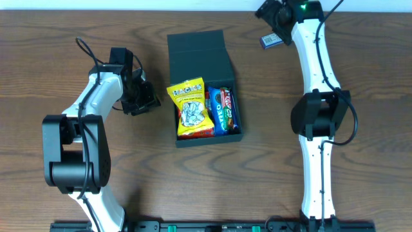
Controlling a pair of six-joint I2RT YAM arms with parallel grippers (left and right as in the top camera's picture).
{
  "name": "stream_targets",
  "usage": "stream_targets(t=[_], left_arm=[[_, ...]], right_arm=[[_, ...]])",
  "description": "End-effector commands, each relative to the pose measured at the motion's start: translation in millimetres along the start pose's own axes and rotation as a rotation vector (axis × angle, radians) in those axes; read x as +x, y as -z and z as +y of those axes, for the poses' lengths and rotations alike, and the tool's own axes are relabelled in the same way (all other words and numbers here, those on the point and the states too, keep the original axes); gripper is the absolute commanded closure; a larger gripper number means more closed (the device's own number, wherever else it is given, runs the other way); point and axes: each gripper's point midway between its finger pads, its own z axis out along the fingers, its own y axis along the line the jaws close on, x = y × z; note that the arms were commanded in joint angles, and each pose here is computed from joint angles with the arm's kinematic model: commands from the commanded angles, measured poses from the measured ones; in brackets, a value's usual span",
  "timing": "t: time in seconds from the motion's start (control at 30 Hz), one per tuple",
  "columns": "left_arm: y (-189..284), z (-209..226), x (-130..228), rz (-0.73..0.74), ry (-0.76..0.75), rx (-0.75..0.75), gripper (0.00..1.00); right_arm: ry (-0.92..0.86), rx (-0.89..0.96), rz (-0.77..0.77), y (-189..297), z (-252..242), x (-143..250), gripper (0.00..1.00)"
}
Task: Pack container
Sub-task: 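Reach the right gripper to the blue Eclipse mint tin and grasp it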
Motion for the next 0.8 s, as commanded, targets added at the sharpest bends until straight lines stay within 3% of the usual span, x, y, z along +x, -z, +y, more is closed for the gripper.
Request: stream_targets(t=[0.0, 0.03, 0.07, 0.1, 0.13, 0.47, 0.77], left_arm=[[5, 0, -2, -0.013, -0.015, -0.001, 0.55], [5, 0, -2, -0.013, -0.015, -0.001, 0.55], [5, 0, -2, -0.012, -0.015, -0.001, 0.55], [5, 0, -2, -0.012, -0.015, -0.001, 0.55], [5, 0, -2, -0.013, -0.015, -0.001, 0.55], [5, 0, -2, -0.012, -0.015, -0.002, 0.54], [5, 0, 0, -0.005, -0.012, -0.004, 0.55]], right_arm=[[0.027, -0.049, -0.057, 2, 12, -16, 0.43], [0.027, -0.058, -0.067, 1, 13, -18, 0.67], [0.026, -0.065, -0.073, -1, 14, -19, 0.82], [0.017, -0.065, -0.073, -4, 13, -18, 0.94], [0.004, -0.063, -0.070, -7, 12, -16, 0.99], [-0.084, 0.011, 0.008, -52, -26, 14, 0.99], [-0.171, -0.027, 0.031, -74, -42, 10, 0.99]])
